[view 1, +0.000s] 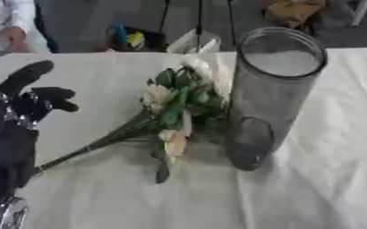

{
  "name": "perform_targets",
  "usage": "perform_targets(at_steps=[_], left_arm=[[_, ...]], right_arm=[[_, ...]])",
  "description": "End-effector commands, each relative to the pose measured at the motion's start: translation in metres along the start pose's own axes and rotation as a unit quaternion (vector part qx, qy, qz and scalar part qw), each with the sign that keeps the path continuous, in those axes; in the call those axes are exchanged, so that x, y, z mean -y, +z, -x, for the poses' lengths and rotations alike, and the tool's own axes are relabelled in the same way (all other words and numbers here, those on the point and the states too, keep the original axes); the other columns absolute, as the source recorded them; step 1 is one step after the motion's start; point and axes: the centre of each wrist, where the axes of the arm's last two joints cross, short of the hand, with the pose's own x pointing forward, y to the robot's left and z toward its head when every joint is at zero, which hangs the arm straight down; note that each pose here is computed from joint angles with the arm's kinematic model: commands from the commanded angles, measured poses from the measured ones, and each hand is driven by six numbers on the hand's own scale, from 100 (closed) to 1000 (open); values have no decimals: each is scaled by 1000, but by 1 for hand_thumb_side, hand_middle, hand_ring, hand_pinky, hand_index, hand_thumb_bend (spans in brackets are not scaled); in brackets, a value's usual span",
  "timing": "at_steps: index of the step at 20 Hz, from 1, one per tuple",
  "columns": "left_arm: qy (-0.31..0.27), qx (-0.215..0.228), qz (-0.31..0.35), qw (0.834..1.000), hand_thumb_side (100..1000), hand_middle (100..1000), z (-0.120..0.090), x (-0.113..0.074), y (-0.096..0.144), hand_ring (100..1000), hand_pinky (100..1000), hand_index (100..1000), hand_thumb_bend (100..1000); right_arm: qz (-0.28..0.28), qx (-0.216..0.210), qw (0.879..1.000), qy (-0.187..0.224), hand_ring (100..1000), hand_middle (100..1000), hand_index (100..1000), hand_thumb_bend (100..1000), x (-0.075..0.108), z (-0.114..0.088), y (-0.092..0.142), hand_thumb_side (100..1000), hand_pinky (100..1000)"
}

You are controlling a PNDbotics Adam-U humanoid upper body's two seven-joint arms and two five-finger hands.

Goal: Arrange flowers into the vase.

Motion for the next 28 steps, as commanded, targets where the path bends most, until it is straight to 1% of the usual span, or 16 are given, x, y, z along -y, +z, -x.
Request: perform_targets(at_steps=[1,6,10,12,15,24,28], left_arm=[[-66,10,25,997,886,835,-8,-26,-7,708,631,887,100],[-142,-17,56,988,810,846,-16,-52,-12,733,655,913,100],[-196,-42,93,975,807,870,-23,-66,-20,757,681,948,100],[-216,-61,124,967,861,896,-25,-68,-21,771,692,975,100],[-239,-92,170,952,869,896,-25,-67,-21,775,700,982,100],[-312,-158,262,900,760,891,-32,-72,-35,810,760,1000,100],[-343,-183,301,871,755,906,-35,-71,-42,830,787,1000,100]], right_arm=[[-11,4,1000,10,569,493,707,100,6,-7,-4,1000,859],[-11,0,1000,10,569,493,707,100,7,-7,-3,1000,860],[-11,-1,1000,8,569,493,707,100,6,-7,-3,1000,859],[-12,-1,1000,6,569,493,707,100,6,-7,-4,1000,859],[-12,-1,1000,4,570,493,707,100,6,-7,-4,1000,859],[-14,-3,1000,1,570,493,705,100,7,-8,-4,1000,857],[-15,2,1000,0,572,497,707,100,7,-8,-5,1000,853]])
